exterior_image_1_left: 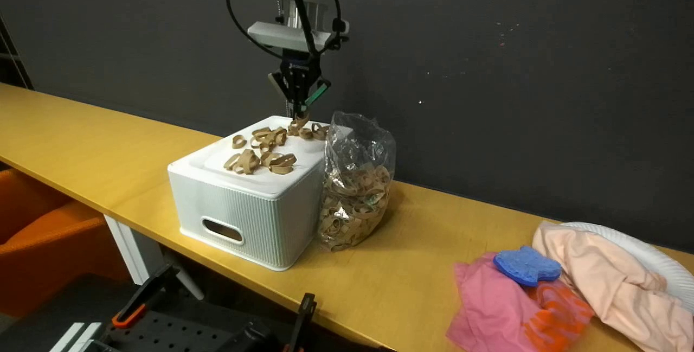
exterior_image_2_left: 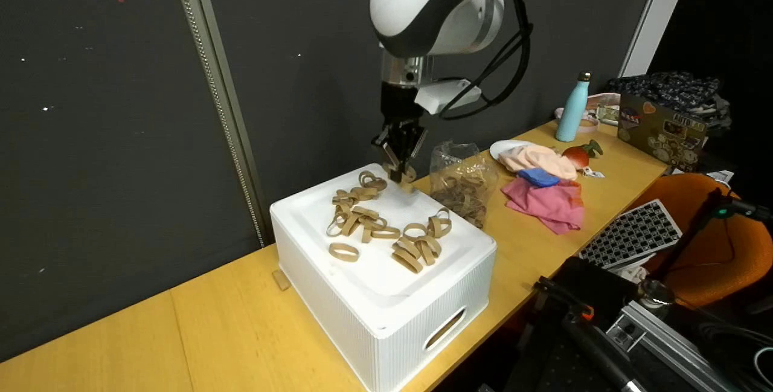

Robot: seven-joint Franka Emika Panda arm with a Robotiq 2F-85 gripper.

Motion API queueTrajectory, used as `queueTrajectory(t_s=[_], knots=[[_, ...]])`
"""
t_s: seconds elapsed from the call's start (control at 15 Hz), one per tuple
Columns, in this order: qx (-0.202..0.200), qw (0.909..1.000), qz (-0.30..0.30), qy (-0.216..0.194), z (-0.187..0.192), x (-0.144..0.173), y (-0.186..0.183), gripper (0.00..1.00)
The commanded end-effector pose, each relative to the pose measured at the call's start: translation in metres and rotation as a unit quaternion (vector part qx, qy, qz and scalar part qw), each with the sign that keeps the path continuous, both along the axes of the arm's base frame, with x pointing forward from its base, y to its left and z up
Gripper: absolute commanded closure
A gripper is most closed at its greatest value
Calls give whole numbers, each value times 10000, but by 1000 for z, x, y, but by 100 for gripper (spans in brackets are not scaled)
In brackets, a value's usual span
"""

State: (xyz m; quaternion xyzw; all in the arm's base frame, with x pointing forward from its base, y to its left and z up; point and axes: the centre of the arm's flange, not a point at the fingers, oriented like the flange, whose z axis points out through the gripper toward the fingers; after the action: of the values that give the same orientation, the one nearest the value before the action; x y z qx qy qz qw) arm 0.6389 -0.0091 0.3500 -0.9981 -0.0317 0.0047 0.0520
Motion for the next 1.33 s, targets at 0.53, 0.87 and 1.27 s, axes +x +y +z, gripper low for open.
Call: queueTrajectory(t_s=[0.53, 0.87, 1.27], knots=[[-212, 9931, -1140, -174, 51, -77, -136, 99], [-167, 9922, -1238, 55, 25, -79, -142, 99], [-192, 9933, -1126, -157, 22, -55, -140, 99]])
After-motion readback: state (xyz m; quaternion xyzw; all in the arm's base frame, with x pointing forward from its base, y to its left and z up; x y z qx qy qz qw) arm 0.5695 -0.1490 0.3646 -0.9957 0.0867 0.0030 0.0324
